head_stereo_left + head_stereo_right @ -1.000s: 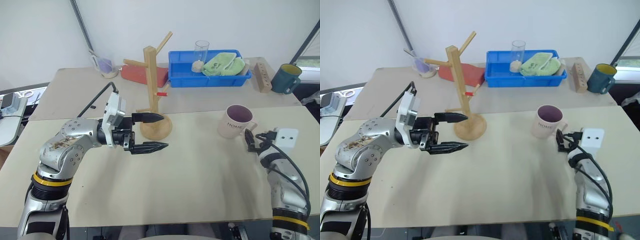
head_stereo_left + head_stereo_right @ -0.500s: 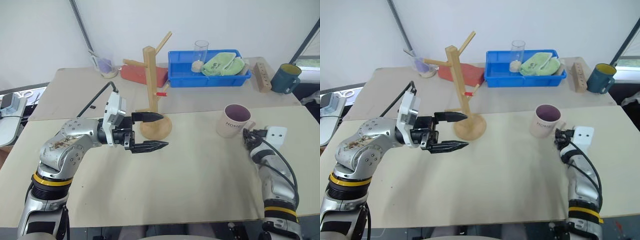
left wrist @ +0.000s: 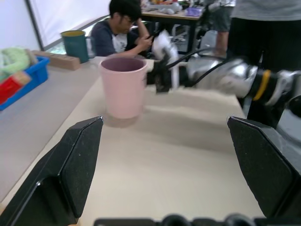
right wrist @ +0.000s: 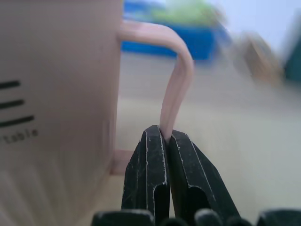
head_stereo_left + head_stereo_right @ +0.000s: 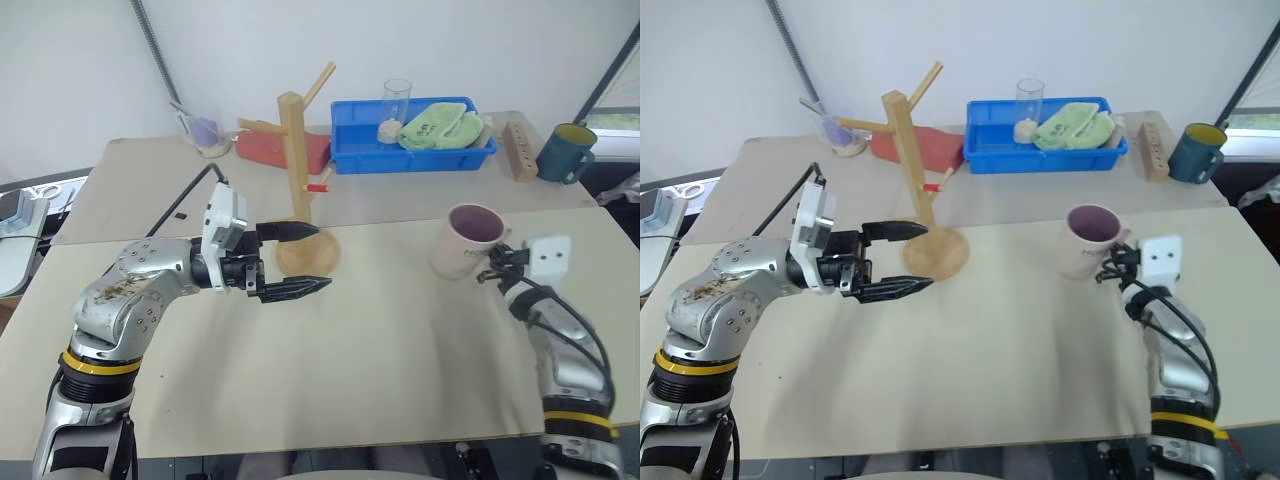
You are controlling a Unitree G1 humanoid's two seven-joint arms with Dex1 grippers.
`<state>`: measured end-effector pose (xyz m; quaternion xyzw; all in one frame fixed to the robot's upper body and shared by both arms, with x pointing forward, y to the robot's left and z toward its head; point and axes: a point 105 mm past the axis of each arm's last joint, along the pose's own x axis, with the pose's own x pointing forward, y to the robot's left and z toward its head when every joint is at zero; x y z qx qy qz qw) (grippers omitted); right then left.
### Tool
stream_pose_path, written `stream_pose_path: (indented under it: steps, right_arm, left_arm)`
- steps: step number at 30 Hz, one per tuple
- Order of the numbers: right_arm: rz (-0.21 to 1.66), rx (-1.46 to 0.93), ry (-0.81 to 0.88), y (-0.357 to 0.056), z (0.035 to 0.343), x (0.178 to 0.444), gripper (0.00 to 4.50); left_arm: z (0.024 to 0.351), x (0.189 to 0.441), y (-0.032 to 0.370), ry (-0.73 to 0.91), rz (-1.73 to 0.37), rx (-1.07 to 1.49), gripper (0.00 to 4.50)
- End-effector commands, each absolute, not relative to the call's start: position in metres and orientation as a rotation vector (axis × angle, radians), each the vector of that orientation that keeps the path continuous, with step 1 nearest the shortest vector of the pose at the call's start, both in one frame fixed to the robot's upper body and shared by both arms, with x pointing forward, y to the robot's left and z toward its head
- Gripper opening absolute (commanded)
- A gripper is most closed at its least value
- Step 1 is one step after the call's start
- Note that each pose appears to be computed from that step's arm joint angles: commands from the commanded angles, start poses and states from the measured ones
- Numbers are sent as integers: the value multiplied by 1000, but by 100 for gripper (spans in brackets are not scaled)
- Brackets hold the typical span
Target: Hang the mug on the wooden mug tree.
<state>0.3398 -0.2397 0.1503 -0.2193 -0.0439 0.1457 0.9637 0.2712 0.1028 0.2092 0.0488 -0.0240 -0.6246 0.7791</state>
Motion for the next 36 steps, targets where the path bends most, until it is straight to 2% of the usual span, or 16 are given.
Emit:
stream_pose_path:
  steps: [1,3,6,9,11,16,36]
  right_arm:
    - [678,-820,-242,-161,194,326,4]
    - [796,-963,-257,-137,210,327,4]
    - [871,-1052,-281,-115,233,333,4]
    - [954,-1130,-319,-85,260,340,4]
    - [980,-1162,-315,-76,267,343,4]
    - [1016,-1212,-294,-67,272,351,4]
    - [1019,-1273,-266,-45,275,376,4]
  left_arm:
    - [219,271,117,-79,-1301,100,450]
    - [221,269,123,-75,-1283,73,450]
    - [225,266,133,-88,-1262,31,450]
    - [227,267,166,-109,-1138,66,450]
    - [221,268,180,-87,-1092,139,450]
    - [218,264,183,-85,-1085,160,450]
    - [237,265,148,-154,-1119,128,450]
